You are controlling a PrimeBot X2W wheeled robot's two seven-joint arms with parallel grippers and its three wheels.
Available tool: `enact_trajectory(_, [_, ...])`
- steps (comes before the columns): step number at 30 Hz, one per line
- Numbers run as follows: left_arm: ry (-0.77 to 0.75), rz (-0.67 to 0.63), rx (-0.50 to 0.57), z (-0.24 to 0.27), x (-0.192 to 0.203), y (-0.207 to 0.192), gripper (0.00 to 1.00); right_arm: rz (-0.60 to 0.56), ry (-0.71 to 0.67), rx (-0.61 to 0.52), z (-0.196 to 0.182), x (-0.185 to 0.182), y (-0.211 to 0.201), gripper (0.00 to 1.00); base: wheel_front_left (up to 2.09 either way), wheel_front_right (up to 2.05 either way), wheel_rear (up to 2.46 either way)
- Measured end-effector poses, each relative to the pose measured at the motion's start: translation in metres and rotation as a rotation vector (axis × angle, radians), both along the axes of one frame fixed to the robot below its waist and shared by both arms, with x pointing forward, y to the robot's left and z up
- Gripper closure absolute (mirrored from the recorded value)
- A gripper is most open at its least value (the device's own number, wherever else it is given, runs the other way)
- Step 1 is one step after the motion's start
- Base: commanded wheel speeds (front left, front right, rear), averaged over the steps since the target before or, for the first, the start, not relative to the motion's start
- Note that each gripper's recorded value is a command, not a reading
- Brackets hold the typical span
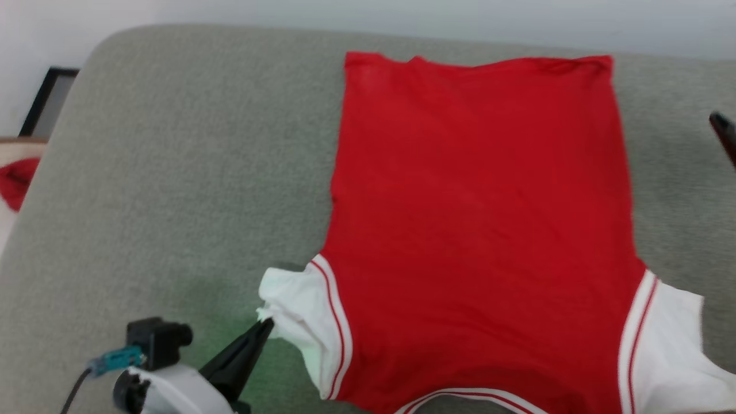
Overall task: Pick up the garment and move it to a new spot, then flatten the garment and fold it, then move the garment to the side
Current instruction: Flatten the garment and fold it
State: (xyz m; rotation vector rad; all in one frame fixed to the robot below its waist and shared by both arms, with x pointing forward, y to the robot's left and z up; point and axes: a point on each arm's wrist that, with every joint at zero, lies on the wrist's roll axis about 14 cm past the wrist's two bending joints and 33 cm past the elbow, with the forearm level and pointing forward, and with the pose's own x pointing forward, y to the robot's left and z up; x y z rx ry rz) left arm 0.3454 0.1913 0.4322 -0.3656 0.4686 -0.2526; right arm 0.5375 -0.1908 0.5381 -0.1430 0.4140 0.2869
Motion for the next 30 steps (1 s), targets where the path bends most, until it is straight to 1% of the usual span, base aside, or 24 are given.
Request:
enact_trajectory(4, [0.001, -0.007, -0.01, -0.004, 0.007, -0.003, 1.0, 0.003, 0.06, -0.007, -0.016, 0.036, 0.012, 0.0, 0.0, 0.0, 0.0])
enact_trajectory(8, [0.001, -0.015, -0.014, -0.008, 0.015, -0.005, 1.0, 0.001, 0.149, -0.02, -0.04, 0.066, 0.023, 0.0, 0.0, 0.0, 0.0])
enact_trajectory(11, [0.006, -0.018, -0.021, -0.013, 0.019, -0.006, 1.0, -0.003, 0.214, -0.035, -0.061, 0.083, 0.03, 0.0, 0.0, 0.0, 0.0])
enact_trajectory(15, [0.008, -0.01, -0.025, -0.017, 0.023, -0.005, 1.0, -0.016, 0.293, -0.008, -0.086, 0.104, 0.042, 0.0, 0.0, 0.0, 0.0])
enact_trajectory(19, [0.032, 0.007, -0.029, -0.026, 0.021, -0.003, 1.0, -0.025, 0.392, -0.003, -0.118, 0.114, 0.054, 0.0, 0.0, 0.0, 0.0])
enact_trajectory(22, [0.06, 0.031, -0.021, -0.035, 0.017, 0.003, 1.0, -0.021, 0.459, -0.02, -0.14, 0.119, 0.063, 0.0, 0.0, 0.0, 0.0])
enact_trajectory(30, [0.098, 0.086, -0.007, -0.048, 0.01, 0.017, 1.0, -0.037, 0.559, -0.017, -0.168, 0.136, 0.077, 0.0, 0.0, 0.0, 0.0])
